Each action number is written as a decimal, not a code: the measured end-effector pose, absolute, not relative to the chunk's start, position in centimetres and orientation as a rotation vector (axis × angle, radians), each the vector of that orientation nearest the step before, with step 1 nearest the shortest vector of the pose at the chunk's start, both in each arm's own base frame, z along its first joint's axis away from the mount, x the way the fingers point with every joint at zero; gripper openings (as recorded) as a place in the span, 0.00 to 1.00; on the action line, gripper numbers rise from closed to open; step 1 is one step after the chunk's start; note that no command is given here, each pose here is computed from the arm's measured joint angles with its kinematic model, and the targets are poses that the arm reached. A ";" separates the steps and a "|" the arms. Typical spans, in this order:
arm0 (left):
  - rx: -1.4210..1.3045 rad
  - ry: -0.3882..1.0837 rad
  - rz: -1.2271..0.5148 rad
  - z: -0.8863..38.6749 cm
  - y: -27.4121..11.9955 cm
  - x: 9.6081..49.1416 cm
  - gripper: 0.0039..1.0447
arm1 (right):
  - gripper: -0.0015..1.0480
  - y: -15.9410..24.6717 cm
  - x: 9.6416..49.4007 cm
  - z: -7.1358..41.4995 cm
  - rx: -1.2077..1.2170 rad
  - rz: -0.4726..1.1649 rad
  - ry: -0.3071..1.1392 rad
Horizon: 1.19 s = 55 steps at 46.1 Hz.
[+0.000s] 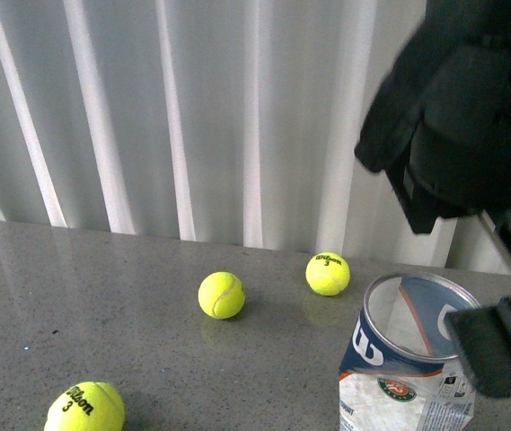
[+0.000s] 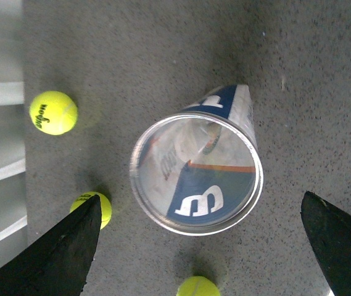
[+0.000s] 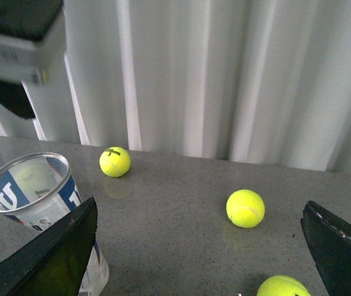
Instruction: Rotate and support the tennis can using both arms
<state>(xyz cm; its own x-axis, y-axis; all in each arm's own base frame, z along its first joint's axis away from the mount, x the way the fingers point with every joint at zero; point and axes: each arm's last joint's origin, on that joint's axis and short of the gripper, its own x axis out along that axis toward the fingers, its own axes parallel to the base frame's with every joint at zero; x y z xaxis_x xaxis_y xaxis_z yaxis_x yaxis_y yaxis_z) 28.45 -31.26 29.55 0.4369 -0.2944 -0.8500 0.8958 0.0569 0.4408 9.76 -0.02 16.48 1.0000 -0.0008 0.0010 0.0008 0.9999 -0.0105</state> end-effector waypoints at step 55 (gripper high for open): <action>-0.007 -0.010 0.014 25.5 3.9 19.4 0.49 | 0.93 0.0 9.8 16.5 -0.010 0.001 -0.001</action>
